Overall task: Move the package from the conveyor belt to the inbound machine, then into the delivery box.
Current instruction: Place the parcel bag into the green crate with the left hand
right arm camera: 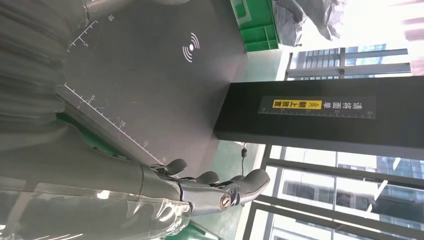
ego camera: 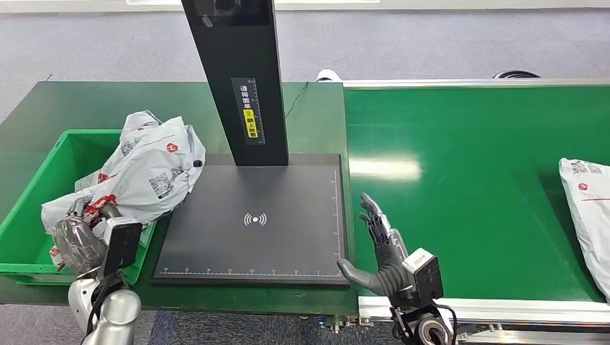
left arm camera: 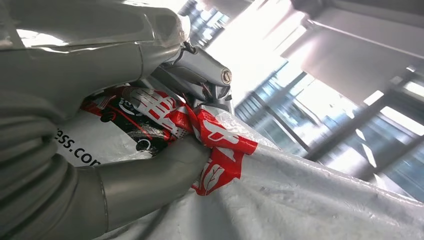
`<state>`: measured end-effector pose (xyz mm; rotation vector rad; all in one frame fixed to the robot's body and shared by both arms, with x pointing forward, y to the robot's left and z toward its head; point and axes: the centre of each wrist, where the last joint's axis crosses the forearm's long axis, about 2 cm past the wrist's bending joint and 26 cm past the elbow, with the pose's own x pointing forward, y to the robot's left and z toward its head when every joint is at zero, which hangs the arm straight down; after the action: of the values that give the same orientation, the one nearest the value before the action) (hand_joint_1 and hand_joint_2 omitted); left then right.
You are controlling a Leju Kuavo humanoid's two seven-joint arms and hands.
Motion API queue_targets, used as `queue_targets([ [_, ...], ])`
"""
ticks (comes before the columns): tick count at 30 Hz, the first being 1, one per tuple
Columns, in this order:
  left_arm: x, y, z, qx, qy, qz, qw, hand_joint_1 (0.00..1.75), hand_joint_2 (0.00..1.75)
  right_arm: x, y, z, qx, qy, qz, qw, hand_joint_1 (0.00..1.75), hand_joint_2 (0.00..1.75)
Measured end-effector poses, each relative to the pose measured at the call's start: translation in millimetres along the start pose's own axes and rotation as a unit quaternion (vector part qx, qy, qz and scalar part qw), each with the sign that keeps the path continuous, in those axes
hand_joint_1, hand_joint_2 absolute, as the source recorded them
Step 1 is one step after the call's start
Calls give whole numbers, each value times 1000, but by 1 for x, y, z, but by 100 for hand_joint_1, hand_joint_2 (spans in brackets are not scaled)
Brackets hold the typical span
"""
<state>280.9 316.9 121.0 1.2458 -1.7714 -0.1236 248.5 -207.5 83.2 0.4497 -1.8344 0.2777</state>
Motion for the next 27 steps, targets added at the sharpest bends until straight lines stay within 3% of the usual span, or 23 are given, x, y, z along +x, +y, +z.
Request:
queue_targets([
  [13, -38, 14, -8, 112, 24, 14, 993, 175, 175, 1, 0, -4, -3, -3, 2, 1000, 0, 175],
  [17, -40, 13, -4, 108, 38, -1, 993, 171, 175, 0, 0, -4, -4, -3, 2, 1000, 0, 175],
  [18, -40, 12, -3, 104, 46, -5, 994, 163, 175, 0, 0, -3, -4, -3, 2, 1000, 0, 175],
  [22, -39, 1, -2, 39, 123, -28, 991, 157, 175, 0, 1, -3, -4, -4, 4, 1000, 0, 175],
  [23, -39, -3, -2, 15, 142, -33, 989, 145, 175, 0, 1, -3, -3, -4, 5, 1000, 0, 175],
  [25, -38, -11, -4, -30, 169, -34, 984, 66, 175, 0, 0, -3, -1, -4, 7, 1000, 0, 175],
  [27, -38, -16, -9, -60, 185, -30, 980, 3, 175, 0, 0, -4, 3, -4, 8, 1000, 0, 175],
])
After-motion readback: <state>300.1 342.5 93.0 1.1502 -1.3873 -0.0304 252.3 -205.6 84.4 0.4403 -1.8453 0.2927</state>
